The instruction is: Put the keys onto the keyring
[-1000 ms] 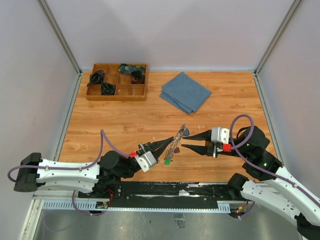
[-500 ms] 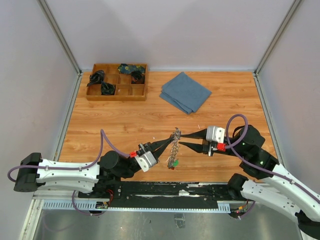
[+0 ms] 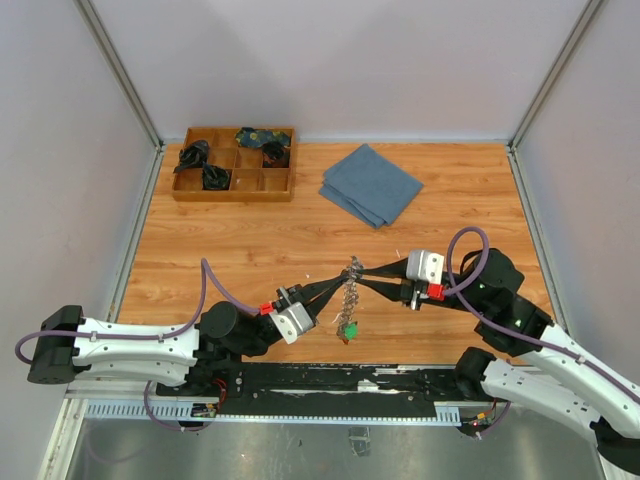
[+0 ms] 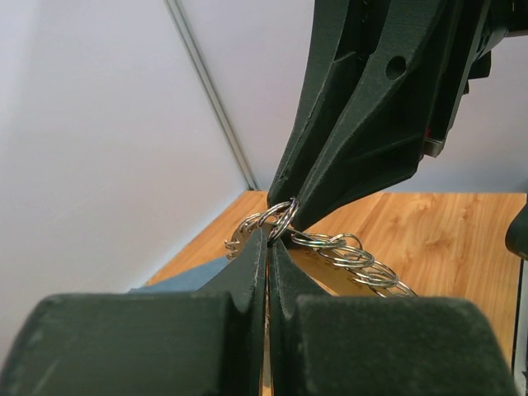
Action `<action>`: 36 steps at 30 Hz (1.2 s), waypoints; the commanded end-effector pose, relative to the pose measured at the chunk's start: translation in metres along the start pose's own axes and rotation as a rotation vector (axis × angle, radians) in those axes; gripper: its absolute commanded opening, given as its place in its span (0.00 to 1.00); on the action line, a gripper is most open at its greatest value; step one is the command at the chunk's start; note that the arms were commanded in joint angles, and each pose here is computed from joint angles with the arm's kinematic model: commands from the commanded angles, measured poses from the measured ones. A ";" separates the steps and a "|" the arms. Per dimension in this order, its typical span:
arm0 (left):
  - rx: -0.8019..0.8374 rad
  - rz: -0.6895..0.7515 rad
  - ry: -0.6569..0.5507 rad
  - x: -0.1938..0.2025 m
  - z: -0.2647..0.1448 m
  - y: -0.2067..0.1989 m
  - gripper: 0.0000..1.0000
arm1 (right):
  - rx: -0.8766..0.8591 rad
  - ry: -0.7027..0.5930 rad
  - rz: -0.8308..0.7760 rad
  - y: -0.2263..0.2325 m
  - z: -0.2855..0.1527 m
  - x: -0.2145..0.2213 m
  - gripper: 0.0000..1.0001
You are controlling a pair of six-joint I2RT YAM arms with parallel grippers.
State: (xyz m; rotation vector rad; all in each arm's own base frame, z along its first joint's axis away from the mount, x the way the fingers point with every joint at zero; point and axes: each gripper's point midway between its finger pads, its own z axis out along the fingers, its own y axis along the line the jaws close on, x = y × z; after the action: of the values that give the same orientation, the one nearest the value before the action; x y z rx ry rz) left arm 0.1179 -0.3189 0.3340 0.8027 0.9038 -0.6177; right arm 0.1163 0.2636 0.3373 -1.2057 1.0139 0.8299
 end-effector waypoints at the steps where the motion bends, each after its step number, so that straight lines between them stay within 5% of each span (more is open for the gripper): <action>1: -0.037 -0.060 -0.104 -0.031 0.003 0.011 0.00 | 0.013 -0.039 -0.020 -0.001 0.003 -0.010 0.16; 8: -0.035 -0.065 -0.108 -0.033 0.001 0.012 0.00 | 0.044 -0.032 -0.029 -0.006 0.000 -0.011 0.01; 14: -0.010 -0.047 -0.118 -0.032 -0.004 0.009 0.02 | 0.083 -0.032 -0.022 -0.012 -0.008 -0.022 0.00; 19: 0.019 -0.021 -0.101 -0.026 -0.008 0.004 0.33 | 0.088 -0.090 -0.003 -0.012 -0.010 -0.036 0.00; 23: 0.027 -0.035 -0.095 -0.027 -0.011 0.004 0.42 | 0.091 -0.133 0.001 -0.012 -0.011 -0.046 0.00; 36: -0.013 -0.224 -0.198 -0.053 -0.014 0.013 0.28 | 0.010 -0.291 0.037 0.003 -0.009 -0.074 0.00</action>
State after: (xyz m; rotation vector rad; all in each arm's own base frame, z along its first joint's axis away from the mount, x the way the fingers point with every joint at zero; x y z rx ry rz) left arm 0.1048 -0.2930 0.3670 0.6854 0.8445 -0.7611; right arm 0.1091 0.2569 0.3711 -1.0668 0.9675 0.8983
